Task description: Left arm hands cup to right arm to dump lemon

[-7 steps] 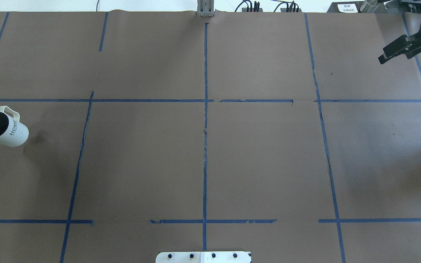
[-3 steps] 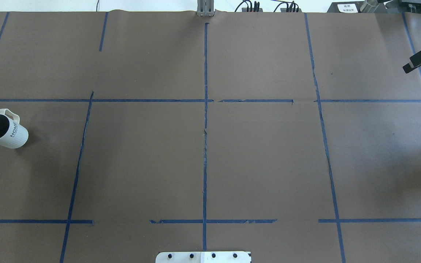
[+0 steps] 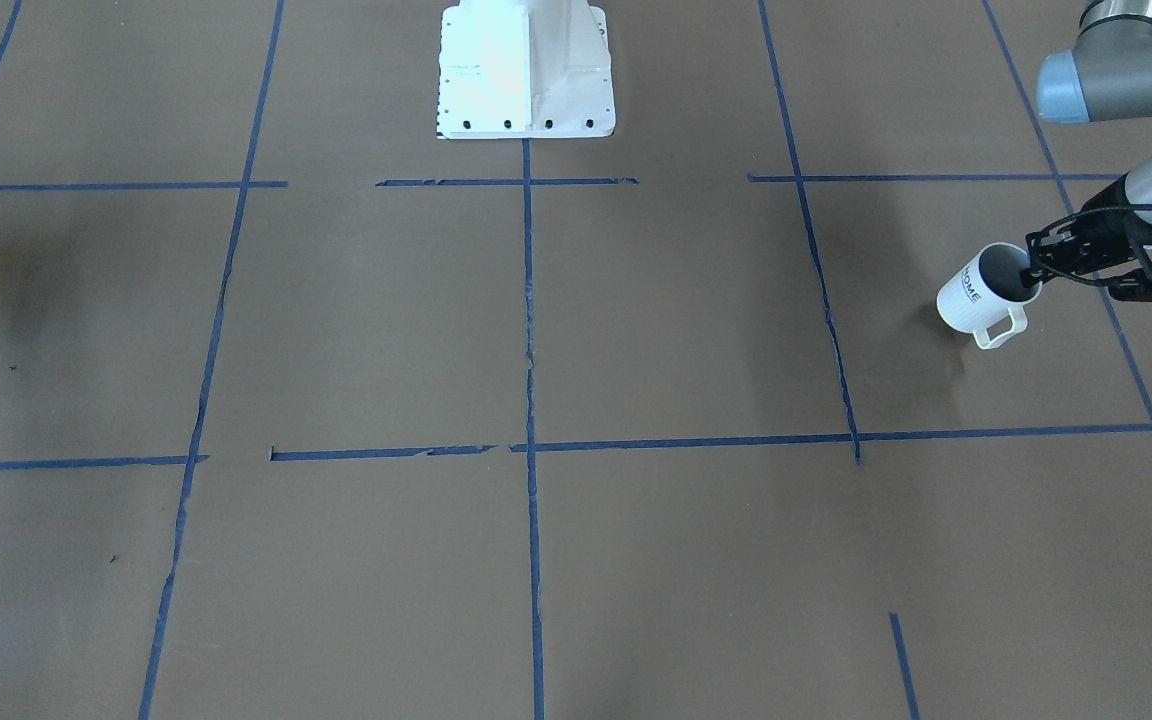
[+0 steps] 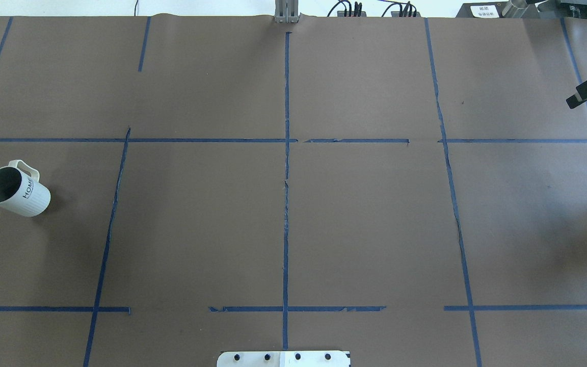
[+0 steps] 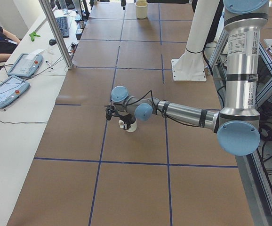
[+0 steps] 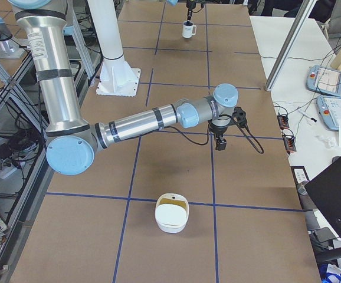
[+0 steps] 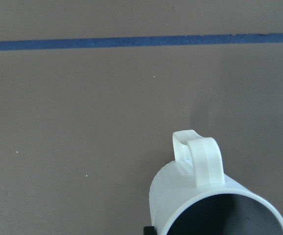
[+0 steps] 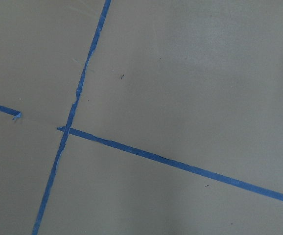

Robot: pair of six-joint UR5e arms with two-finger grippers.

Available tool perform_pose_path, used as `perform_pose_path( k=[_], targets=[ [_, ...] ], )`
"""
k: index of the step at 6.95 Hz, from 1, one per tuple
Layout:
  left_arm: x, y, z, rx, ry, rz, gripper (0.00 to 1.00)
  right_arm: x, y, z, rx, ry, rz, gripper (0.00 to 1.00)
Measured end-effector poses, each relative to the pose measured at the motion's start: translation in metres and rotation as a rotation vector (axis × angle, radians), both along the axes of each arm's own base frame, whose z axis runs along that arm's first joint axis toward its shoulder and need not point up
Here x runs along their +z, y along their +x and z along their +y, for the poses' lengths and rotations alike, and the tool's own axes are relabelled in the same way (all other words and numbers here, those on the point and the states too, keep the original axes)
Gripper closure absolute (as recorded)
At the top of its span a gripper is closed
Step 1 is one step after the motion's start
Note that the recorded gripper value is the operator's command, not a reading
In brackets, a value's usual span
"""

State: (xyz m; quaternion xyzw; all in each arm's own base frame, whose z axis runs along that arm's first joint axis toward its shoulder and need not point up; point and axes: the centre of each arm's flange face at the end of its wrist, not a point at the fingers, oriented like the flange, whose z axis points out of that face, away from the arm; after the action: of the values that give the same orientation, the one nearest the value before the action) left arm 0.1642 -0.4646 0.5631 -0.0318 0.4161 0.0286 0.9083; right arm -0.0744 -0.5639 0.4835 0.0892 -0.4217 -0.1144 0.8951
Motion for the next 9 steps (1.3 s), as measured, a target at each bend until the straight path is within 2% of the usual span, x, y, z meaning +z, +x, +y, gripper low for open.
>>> perform_pose_path(
  k=[3, 4, 5, 6, 9],
  targets=[
    [0.003, 0.003, -0.001, 0.010, 0.006, 0.004, 1.00, 0.001, 0.000, 0.001, 0.000, -0.001, 0.002, 0.00],
    [0.006, 0.006, -0.002, 0.013, 0.016, 0.008, 0.92, 0.001, -0.001, 0.001, -0.001, -0.001, 0.003, 0.00],
    [0.009, 0.009, -0.007, 0.014, 0.028, 0.013, 0.49, 0.002, -0.001, 0.001, -0.001, -0.001, 0.004, 0.00],
    [0.010, 0.011, -0.010, 0.014, 0.036, 0.015, 0.00, 0.003, -0.001, 0.002, -0.001, -0.002, 0.005, 0.00],
    [-0.001, 0.009, -0.014, 0.002, 0.080, -0.003, 0.00, 0.005, 0.000, 0.004, 0.000, -0.004, 0.007, 0.00]
  ],
)
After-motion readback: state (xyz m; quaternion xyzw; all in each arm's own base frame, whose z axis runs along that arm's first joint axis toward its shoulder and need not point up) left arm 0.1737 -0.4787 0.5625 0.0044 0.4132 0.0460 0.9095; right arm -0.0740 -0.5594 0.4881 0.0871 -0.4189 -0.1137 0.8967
